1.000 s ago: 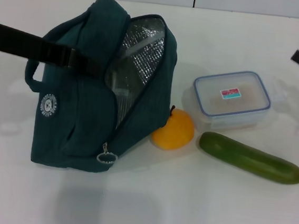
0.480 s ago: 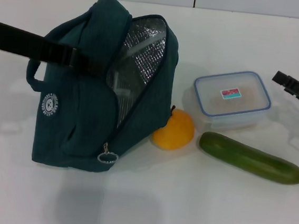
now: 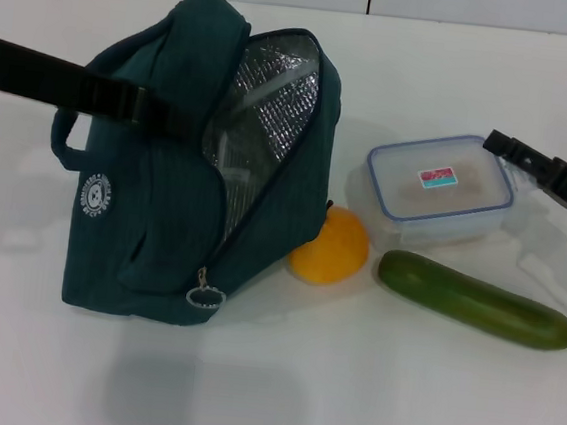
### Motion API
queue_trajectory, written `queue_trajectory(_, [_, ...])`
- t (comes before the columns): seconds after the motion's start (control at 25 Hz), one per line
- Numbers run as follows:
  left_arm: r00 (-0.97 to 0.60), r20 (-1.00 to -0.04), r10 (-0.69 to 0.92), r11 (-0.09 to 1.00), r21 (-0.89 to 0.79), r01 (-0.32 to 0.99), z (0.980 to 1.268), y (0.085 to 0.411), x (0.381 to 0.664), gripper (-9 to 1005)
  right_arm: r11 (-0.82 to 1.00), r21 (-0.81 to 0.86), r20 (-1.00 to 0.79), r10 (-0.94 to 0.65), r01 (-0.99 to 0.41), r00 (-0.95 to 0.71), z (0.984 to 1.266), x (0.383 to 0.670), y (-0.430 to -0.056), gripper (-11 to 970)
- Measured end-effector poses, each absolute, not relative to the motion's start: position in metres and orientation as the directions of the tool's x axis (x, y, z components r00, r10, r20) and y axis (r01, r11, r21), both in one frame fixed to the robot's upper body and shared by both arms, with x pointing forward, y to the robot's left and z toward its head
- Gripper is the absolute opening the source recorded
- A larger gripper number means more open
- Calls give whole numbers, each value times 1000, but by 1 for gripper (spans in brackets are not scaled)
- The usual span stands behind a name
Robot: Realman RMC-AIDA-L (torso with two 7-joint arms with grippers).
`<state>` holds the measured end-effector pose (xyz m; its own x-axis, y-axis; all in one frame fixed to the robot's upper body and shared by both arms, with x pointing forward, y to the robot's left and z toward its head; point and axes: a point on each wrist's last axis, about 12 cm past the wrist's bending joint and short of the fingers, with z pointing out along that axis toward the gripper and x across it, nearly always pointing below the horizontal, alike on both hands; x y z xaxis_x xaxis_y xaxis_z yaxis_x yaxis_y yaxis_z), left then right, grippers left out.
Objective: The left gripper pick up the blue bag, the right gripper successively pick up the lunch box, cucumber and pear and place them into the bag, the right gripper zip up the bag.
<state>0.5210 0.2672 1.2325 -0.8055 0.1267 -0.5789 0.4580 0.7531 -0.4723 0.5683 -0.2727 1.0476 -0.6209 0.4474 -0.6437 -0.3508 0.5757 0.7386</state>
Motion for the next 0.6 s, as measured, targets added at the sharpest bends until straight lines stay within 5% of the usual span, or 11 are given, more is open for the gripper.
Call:
queue_trajectory(0.48, [-802, -583, 133, 752, -468, 465, 1232, 267, 521, 42, 538, 775, -602, 472, -331, -643, 1044, 563, -268, 755])
queue_trajectory(0.6, [-802, -582, 133, 752, -468, 465, 1232, 267, 521, 42, 527, 784, -594, 481, -328, -645, 1044, 561, -269, 624])
